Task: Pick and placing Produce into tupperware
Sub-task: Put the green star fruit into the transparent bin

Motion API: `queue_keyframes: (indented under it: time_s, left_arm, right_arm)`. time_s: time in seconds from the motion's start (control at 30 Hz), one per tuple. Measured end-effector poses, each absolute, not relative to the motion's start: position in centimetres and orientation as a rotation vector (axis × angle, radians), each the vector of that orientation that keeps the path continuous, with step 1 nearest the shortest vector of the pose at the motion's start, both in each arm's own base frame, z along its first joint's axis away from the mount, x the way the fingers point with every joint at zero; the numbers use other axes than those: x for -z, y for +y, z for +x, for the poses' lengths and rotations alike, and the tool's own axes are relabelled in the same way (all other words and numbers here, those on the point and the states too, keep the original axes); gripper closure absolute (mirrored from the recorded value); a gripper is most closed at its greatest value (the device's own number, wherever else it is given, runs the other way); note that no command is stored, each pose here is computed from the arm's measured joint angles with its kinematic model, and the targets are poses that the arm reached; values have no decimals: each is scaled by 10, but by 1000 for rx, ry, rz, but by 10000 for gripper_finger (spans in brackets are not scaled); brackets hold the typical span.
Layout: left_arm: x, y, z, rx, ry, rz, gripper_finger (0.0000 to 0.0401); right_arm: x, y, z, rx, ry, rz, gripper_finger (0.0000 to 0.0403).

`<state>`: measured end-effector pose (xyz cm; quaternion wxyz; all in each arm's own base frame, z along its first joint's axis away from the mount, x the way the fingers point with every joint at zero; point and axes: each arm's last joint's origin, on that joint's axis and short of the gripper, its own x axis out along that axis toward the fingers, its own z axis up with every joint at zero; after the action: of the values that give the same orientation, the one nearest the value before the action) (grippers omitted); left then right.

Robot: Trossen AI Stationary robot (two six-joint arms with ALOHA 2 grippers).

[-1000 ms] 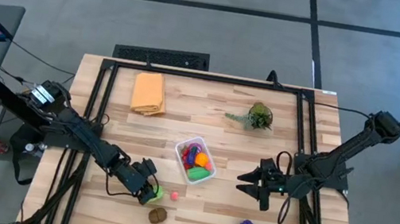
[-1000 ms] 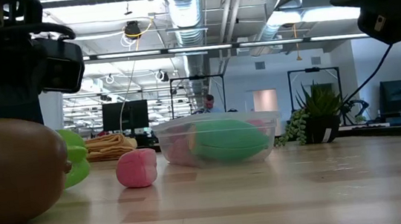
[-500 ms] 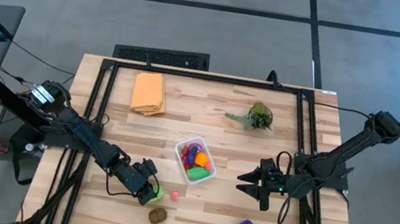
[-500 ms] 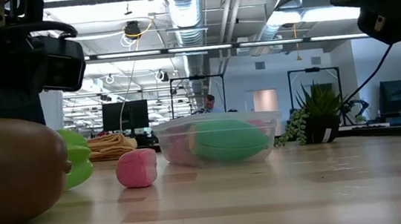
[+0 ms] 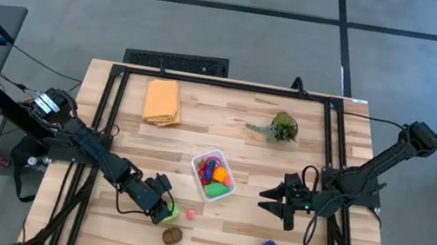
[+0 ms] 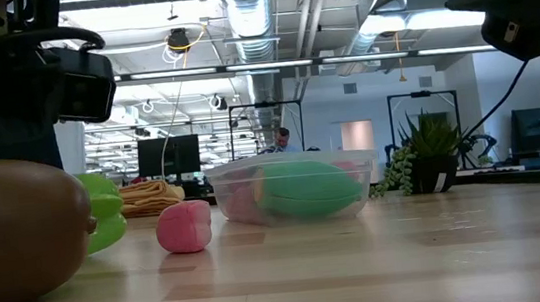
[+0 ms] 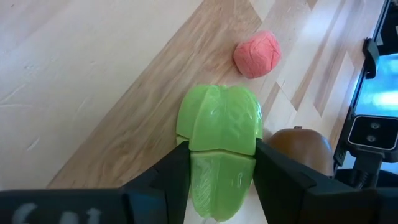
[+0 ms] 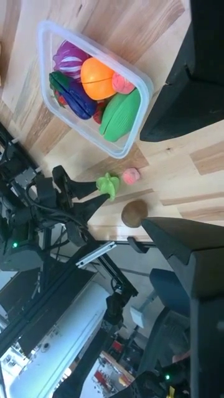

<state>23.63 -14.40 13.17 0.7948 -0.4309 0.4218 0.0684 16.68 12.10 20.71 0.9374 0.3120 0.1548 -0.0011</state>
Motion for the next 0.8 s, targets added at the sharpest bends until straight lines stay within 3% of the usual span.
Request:
queue_keyframes:
  time_s: [0.8]
  left_arm:
    - [-183, -109, 247, -175, 572, -849, 257]
  right_arm:
    - [-206, 121, 166, 8, 325, 629, 171]
